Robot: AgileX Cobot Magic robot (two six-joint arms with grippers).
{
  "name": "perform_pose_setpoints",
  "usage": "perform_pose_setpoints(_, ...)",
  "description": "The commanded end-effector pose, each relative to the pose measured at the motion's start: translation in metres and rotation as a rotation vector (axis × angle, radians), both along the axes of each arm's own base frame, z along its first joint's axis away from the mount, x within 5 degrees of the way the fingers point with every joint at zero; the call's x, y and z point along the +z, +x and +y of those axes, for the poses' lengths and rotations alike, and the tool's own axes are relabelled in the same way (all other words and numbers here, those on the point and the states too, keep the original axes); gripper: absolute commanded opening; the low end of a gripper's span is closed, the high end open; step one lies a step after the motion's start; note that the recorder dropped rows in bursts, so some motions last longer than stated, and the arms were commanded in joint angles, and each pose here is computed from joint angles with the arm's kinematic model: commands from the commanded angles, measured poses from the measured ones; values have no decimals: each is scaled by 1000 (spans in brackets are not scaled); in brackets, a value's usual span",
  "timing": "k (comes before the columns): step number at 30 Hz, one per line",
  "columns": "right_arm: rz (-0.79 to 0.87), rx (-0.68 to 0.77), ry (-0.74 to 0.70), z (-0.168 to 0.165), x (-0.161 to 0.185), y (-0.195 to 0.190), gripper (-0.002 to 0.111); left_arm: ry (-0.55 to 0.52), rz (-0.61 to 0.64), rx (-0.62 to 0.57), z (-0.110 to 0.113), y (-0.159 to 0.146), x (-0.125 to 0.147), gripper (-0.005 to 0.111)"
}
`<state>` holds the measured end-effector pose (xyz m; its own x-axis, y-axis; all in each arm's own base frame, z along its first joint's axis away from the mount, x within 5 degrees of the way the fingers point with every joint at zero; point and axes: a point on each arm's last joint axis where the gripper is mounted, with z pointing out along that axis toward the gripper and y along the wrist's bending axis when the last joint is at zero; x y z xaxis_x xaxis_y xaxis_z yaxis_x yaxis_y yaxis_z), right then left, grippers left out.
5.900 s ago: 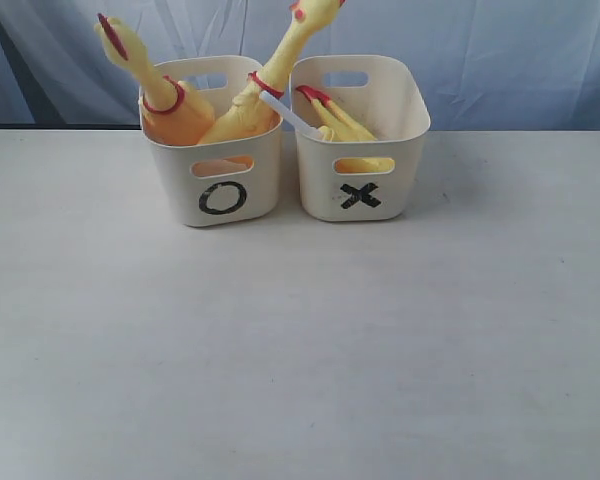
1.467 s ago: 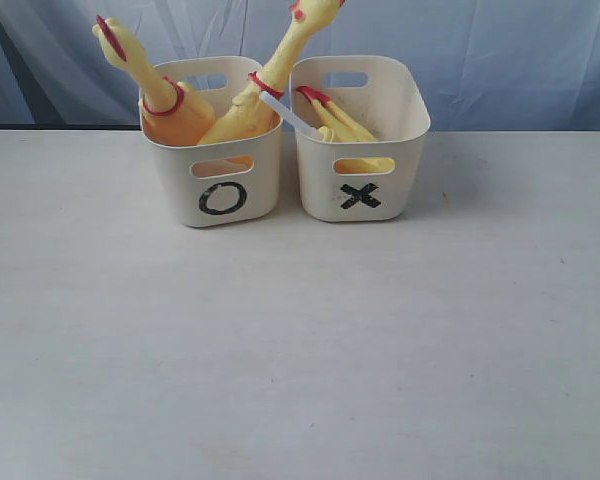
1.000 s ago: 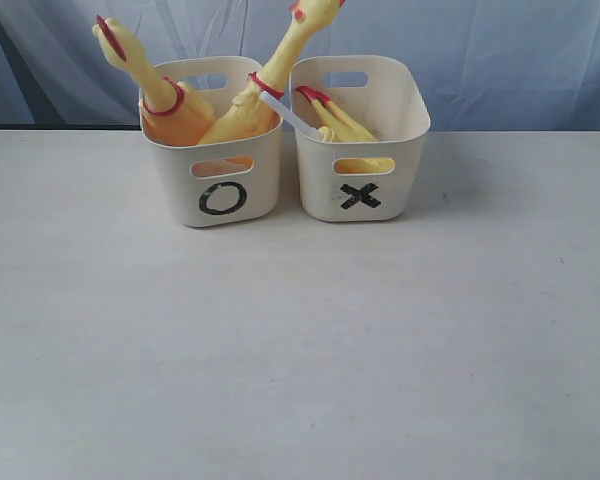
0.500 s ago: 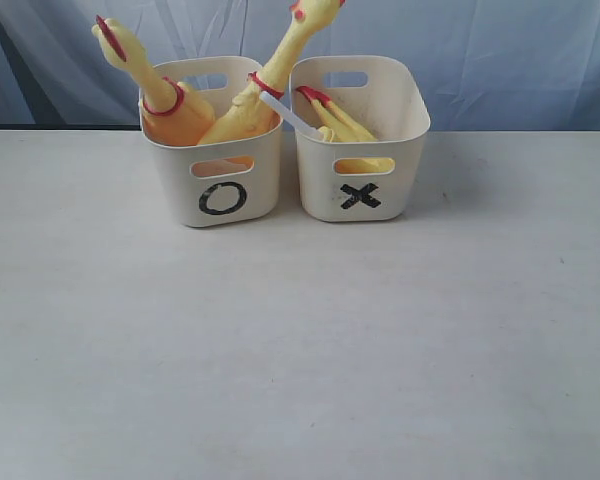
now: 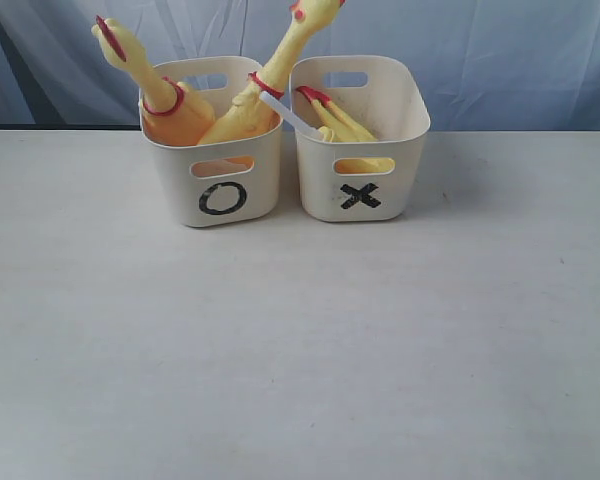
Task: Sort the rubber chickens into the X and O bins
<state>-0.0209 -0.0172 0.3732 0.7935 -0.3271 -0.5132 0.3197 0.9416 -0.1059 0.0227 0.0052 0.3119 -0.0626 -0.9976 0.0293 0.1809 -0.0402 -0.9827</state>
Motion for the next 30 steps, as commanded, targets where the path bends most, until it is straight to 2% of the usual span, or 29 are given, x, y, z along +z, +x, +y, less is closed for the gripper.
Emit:
perform_pose_setpoints(1,104,-42,-104,8,-29,21,0,-130,7,-92,-8,11,-23,0)
perform_pose_setpoints(6,248,-51,-183,14,-68,42,0,-123,62,-93,-9,20,-47,0)
perform_pose_setpoints(11,404,-81,-354,23,-101,58,0,-115,138,-87,-10,26,-72,0)
perform_pose_setpoints(16,543,-88,-445,26,-126,67,0,-111,185,-70,-10,29,-85,0)
perform_pose_setpoints(30,889,-58,-512,25,-159,76,0,-103,331,-2,-7,33,-119,0)
